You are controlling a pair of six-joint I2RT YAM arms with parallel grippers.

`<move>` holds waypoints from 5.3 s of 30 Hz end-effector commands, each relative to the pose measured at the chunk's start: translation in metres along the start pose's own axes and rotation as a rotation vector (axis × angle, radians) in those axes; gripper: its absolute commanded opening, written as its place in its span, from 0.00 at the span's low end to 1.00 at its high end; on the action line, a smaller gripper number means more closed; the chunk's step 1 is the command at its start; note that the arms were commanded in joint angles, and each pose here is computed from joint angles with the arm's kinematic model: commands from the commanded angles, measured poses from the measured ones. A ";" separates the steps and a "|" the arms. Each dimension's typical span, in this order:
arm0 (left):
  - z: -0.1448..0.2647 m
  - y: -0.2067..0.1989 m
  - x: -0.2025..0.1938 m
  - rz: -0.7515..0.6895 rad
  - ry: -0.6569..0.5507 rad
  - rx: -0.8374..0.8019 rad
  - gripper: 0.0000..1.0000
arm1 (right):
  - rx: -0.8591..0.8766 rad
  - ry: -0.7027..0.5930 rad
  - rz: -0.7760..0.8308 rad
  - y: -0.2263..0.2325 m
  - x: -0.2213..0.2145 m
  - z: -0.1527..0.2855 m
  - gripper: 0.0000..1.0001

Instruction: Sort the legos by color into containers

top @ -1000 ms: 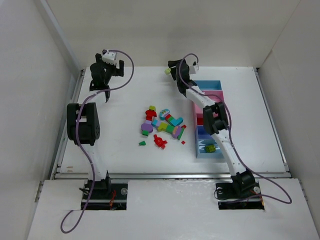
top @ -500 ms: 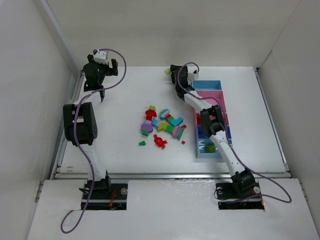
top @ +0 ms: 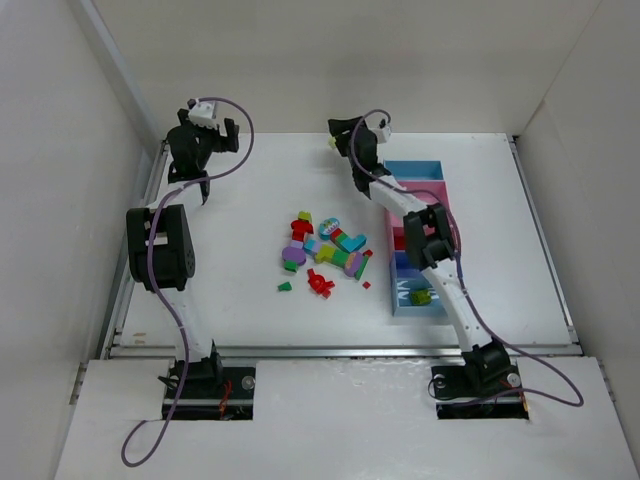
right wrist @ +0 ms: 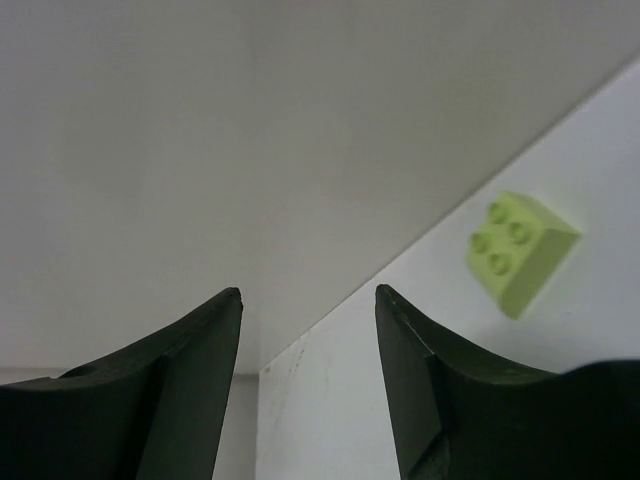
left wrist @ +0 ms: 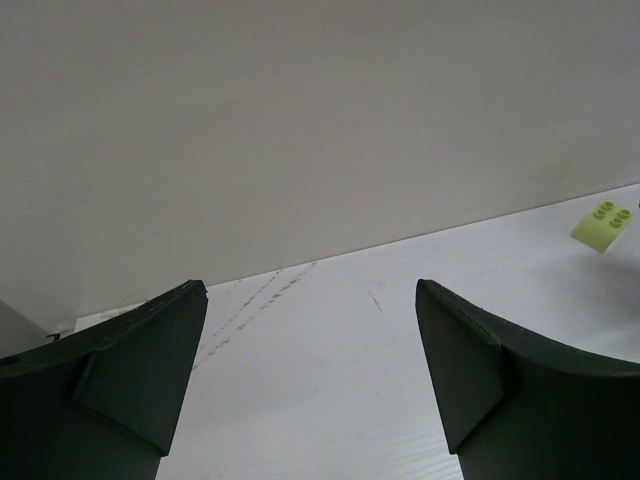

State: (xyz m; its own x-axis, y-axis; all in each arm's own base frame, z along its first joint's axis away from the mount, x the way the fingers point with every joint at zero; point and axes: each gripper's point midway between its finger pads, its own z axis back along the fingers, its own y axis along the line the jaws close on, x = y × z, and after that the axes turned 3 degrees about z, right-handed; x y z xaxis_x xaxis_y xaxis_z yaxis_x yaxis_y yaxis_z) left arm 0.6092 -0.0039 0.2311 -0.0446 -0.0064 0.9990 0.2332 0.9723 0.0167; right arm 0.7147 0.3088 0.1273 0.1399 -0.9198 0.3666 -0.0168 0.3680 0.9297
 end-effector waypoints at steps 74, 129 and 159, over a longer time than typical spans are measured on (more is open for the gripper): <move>0.042 -0.033 0.023 -0.072 0.010 -0.159 0.81 | -0.415 0.662 1.426 -0.067 0.090 0.181 0.05; 0.050 -0.014 0.025 -0.090 0.038 -0.105 0.81 | -0.412 0.689 1.342 -0.082 0.065 0.132 0.18; 0.045 0.001 0.027 -0.094 0.032 -0.076 0.82 | -0.080 0.553 1.397 -0.025 0.027 0.072 0.00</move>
State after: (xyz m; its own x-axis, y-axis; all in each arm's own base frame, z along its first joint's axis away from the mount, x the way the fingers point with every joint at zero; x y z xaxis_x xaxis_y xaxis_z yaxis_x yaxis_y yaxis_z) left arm 0.5636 0.0064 0.2184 0.0521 -0.0921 0.9944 0.3068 0.9491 0.0718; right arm 0.6250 0.2309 0.0696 0.5783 0.3176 0.7515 -0.3215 0.9353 -0.1479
